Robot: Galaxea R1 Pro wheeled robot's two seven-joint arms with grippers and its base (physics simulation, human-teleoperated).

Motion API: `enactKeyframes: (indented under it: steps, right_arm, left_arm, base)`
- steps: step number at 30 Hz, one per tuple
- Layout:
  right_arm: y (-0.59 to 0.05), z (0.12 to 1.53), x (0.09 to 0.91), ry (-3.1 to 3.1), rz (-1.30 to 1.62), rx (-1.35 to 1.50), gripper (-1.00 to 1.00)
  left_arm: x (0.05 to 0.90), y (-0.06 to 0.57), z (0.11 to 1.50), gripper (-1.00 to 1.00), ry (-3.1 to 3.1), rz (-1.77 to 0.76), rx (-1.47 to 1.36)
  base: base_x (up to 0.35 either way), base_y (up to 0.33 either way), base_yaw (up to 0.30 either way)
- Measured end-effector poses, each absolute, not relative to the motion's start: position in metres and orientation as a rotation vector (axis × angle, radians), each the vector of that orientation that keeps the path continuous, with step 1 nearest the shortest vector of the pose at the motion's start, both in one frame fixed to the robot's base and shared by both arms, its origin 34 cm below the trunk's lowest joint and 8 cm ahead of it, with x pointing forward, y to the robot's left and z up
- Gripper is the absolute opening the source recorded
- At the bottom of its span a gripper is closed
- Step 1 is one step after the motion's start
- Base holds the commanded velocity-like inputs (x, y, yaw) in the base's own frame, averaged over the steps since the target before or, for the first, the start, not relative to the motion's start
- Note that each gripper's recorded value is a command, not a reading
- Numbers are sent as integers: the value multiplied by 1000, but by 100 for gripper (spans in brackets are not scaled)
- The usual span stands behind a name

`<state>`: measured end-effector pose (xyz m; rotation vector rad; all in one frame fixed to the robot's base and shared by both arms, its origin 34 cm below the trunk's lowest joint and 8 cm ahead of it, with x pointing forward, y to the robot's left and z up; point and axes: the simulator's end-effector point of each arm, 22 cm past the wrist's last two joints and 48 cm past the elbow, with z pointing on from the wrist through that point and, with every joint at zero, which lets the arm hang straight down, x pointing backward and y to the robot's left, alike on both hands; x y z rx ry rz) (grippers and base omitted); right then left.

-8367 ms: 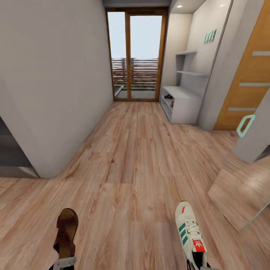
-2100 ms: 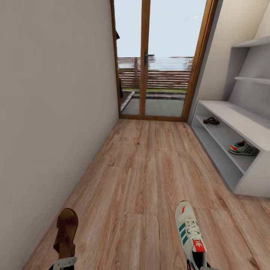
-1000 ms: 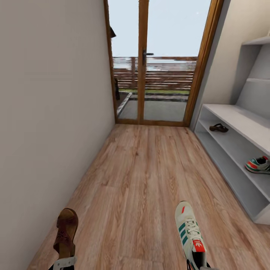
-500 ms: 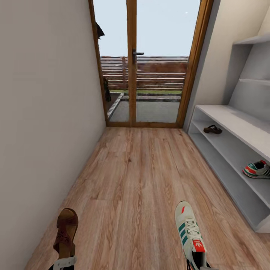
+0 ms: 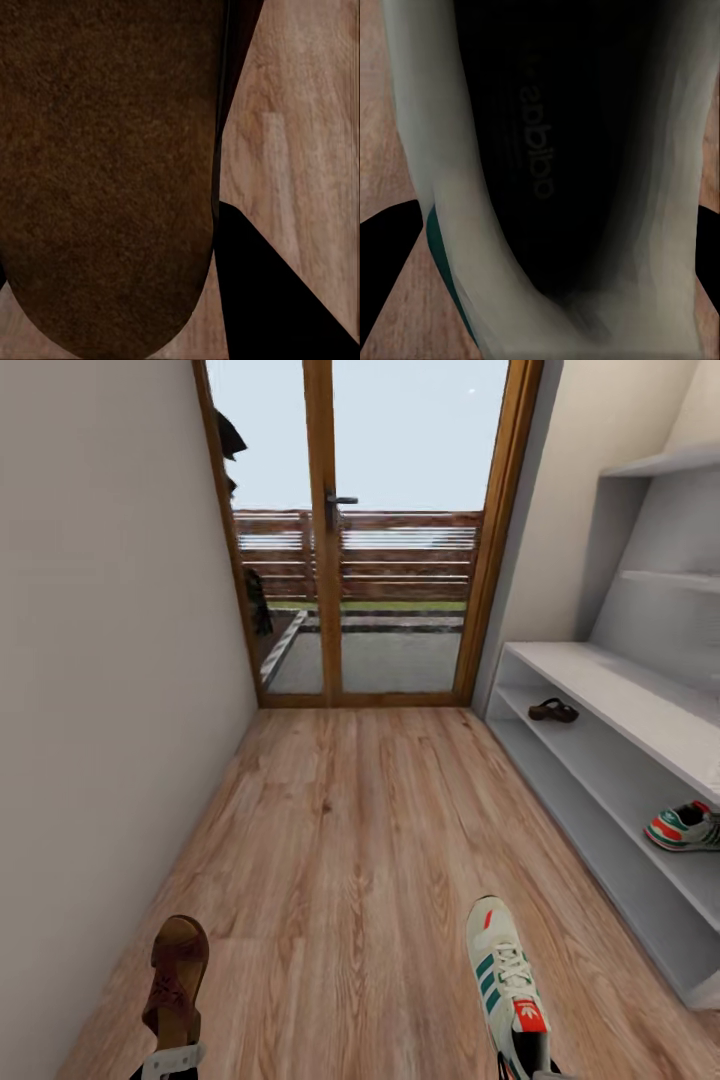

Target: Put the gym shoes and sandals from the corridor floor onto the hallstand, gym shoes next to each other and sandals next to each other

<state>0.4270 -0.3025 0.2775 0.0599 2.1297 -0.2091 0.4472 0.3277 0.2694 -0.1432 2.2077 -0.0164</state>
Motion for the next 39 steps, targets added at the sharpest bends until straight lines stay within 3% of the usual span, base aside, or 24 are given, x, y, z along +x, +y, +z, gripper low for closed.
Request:
enactKeyframes:
  steps: [39]
  right_arm:
    - [-304, 278, 427, 2128, -212, 61, -100]
  left_arm:
    - [447, 328, 270, -100, 2206, -16, -144]
  base:
    - [339, 10, -29]
